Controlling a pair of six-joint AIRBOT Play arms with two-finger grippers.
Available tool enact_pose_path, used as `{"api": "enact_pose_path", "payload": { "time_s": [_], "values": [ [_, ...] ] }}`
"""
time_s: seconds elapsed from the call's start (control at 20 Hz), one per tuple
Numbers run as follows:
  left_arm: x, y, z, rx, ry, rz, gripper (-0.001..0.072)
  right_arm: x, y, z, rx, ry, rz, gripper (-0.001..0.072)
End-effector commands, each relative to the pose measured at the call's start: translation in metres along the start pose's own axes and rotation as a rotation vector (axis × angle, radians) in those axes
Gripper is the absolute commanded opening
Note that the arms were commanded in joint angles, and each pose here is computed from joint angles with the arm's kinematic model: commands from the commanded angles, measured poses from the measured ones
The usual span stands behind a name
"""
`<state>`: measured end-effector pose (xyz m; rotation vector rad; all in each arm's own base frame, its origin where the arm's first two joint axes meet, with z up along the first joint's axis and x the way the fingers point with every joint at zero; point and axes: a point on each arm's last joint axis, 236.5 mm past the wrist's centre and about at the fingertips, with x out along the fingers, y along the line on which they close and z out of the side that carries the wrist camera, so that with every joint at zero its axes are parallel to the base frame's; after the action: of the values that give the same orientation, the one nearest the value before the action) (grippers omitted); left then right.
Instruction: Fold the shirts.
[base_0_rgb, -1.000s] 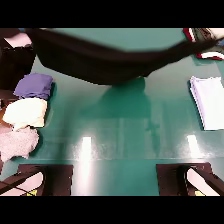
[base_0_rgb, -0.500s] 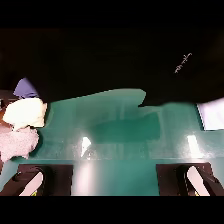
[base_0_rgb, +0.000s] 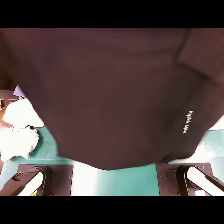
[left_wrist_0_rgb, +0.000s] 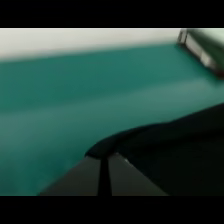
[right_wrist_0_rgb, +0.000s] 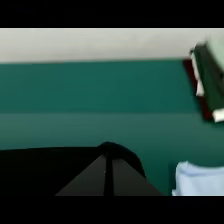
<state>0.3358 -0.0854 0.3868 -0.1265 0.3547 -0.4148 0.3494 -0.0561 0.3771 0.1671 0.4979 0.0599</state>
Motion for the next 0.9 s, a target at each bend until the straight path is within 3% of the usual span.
{"api": "enact_pose_path", "payload": {
  "time_s": [0.0, 0.15, 0.3, 0.7, 0.85],
  "values": [
    [0.084, 0.050, -0.112, -0.172, 0.329, 0.003, 0.0023, 0.099, -0.020, -0.102, 0.026, 0.436, -0.015, 0.0018],
    [0.142, 0.086, -0.180, -0.268, 0.503, 0.011, 0.0024, 0.176, -0.009, -0.169, 0.014, 0.652, 0.033, 0.0018],
    [0.196, 0.125, -0.205, -0.265, 0.482, 0.048, 0.0024, 0.245, -0.008, -0.195, 0.058, 0.653, 0.031, 0.0018],
    [0.268, 0.194, -0.186, -0.269, 0.193, 0.181, 0.0024, 0.335, -0.036, -0.161, 0.136, 0.353, -0.041, 0.0018],
    [0.272, 0.197, -0.196, -0.238, 0.215, 0.180, 0.0024, 0.336, -0.042, -0.159, 0.108, 0.340, -0.063, 0.0018]
  ]
}}
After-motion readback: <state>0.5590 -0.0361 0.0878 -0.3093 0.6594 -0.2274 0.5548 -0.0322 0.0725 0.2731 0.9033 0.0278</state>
